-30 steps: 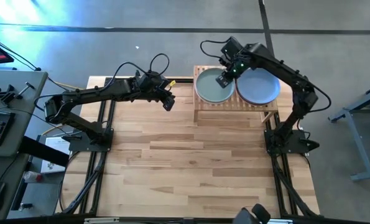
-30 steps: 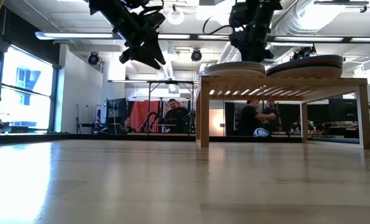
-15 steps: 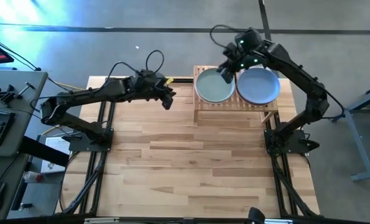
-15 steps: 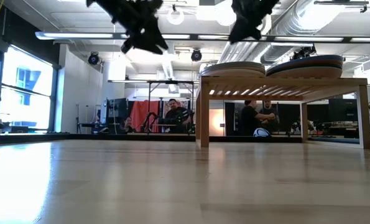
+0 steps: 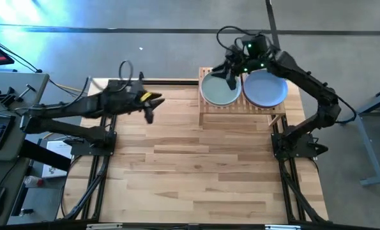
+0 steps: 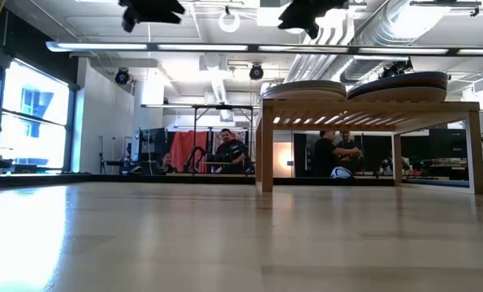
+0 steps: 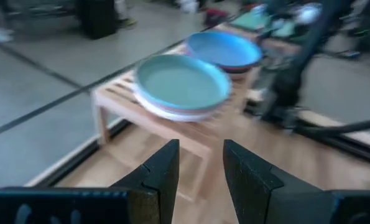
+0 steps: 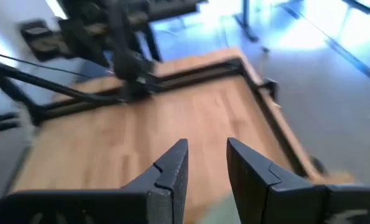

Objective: Place and stack plates onto a shelf
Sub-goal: Return to Home Position

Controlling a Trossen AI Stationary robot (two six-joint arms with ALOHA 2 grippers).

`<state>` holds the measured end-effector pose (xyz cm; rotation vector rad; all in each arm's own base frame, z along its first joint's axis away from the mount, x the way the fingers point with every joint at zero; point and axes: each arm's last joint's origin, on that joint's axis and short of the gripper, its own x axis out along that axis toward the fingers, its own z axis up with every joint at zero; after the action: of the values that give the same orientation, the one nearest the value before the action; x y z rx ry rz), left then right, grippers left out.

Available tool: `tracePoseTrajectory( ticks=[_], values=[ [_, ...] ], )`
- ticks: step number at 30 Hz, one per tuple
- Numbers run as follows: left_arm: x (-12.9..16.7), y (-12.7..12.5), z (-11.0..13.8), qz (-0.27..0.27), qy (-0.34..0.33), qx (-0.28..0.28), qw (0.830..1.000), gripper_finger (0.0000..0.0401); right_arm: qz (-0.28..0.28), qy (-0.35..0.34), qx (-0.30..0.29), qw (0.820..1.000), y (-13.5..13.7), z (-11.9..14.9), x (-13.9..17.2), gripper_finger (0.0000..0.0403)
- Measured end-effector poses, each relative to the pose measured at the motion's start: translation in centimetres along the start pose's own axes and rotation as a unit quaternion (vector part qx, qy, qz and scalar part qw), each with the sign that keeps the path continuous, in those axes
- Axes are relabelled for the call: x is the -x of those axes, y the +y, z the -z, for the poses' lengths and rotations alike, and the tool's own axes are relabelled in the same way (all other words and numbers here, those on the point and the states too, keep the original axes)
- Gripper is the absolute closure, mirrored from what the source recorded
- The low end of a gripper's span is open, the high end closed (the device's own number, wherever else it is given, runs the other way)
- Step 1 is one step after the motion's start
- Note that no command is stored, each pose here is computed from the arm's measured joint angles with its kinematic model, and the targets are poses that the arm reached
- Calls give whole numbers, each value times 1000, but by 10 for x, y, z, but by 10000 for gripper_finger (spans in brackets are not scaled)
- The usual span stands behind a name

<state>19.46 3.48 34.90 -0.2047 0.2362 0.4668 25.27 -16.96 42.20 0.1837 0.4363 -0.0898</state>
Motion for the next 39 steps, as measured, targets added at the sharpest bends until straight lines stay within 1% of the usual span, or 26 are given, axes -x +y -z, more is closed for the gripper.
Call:
tracePoseTrajectory(
  ticks=[2, 5, 7, 10, 13, 21, 26, 30, 34, 37, 39],
  values=[
    [12, 0, 11, 35, -14, 5, 999, 288, -22, -15, 0, 1000, 3, 1, -7, 311],
    [29, 1, 25, 85, -32, 8, 996, 288, -25, -12, -7, 1000, 2, 7, -12, 311],
    [39, 4, 36, 102, -39, 8, 994, 288, -25, -8, -12, 1000, 1, 10, -15, 311],
    [49, 8, 52, 123, -67, 10, 990, 288, -25, -9, -15, 1000, 1, 10, -15, 311],
    [57, 12, 68, 141, -91, 15, 986, 288, -38, -18, -15, 999, 4, 8, -12, 311],
    [63, 25, 113, 157, -102, 22, 982, 288, -55, -100, -26, 993, 24, -13, 9, 311],
    [61, 31, 135, 160, -101, 39, 981, 288, -77, -188, -33, 979, 40, -32, 31, 311],
    [58, 34, 152, 168, -101, 33, 980, 288, -92, -240, -32, 966, 50, -42, 49, 311],
    [55, 36, 167, 171, -101, 29, 980, 288, -103, -259, -46, 959, 57, -45, 62, 311],
    [50, 38, 182, 165, -88, 6, 982, 288, -109, -264, -54, 957, 61, -45, 67, 311],
    [47, 39, 190, 160, -80, 0, 984, 288, -113, -265, -52, 956, 64, -45, 68, 311]
  ],
)
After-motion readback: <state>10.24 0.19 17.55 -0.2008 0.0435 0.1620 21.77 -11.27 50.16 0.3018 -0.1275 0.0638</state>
